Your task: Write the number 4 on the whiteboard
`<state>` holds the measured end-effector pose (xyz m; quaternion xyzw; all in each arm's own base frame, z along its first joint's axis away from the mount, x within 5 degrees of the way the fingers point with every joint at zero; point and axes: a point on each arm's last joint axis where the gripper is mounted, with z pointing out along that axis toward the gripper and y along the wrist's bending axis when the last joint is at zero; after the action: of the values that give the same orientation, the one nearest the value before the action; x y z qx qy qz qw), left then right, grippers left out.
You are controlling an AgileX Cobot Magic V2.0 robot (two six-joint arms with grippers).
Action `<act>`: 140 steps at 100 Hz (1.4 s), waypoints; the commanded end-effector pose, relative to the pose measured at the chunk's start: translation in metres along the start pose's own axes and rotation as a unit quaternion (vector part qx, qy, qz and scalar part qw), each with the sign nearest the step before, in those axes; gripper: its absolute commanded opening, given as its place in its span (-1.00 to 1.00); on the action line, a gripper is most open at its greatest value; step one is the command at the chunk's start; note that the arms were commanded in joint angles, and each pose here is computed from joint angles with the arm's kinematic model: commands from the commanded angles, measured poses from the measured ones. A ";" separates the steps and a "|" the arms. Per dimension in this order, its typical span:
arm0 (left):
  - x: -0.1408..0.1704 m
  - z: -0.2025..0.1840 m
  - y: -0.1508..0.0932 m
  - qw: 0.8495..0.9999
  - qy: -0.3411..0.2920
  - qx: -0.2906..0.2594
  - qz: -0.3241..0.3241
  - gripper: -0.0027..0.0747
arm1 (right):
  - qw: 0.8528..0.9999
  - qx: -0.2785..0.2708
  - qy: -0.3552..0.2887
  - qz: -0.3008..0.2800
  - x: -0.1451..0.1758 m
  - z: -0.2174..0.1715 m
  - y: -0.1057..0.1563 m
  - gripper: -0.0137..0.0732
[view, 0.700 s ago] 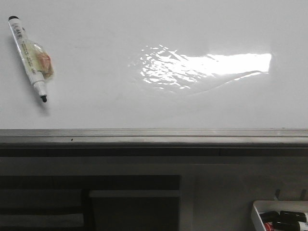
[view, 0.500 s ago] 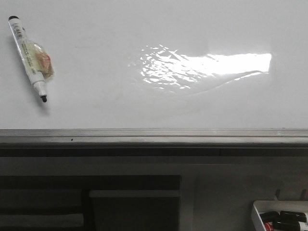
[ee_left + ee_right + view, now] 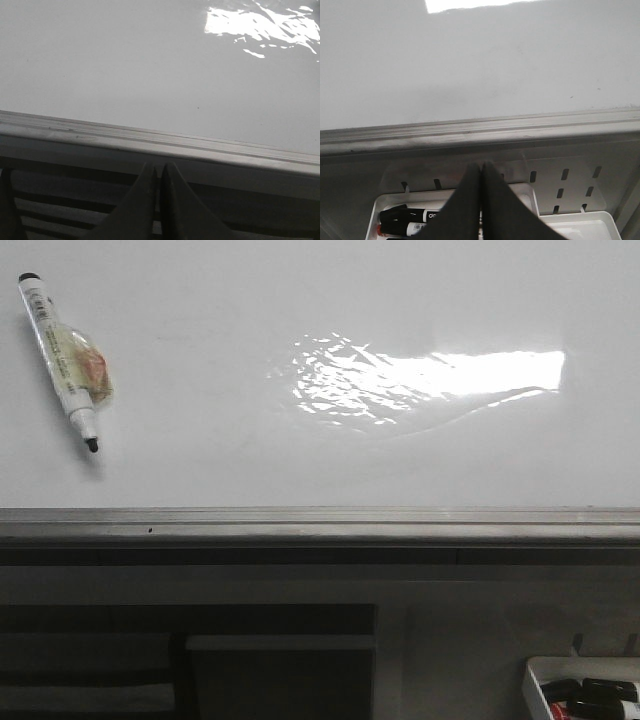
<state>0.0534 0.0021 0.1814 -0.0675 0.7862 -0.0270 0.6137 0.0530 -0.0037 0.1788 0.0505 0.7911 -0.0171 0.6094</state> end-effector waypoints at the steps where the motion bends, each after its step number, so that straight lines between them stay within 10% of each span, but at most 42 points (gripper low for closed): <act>1: -0.001 0.000 0.000 0.999 -0.033 0.008 -0.003 -0.98 | 1.000 0.004 -0.007 -0.002 0.006 0.002 -0.001 -0.83; 74: -0.002 0.000 0.000 0.999 -0.038 0.008 -0.002 -0.98 | 1.000 0.005 -0.022 -0.002 0.003 0.002 -0.001 -0.83; 140: -0.048 -0.016 -0.005 0.968 -0.227 0.047 -0.095 -0.99 | 0.993 0.004 -0.113 0.028 -0.019 -0.002 -0.001 -0.83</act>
<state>0.0555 0.0029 0.2148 -0.1003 0.6567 -0.0760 0.7435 0.0558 -0.0053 0.1941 0.0585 0.7319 -0.0184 0.6786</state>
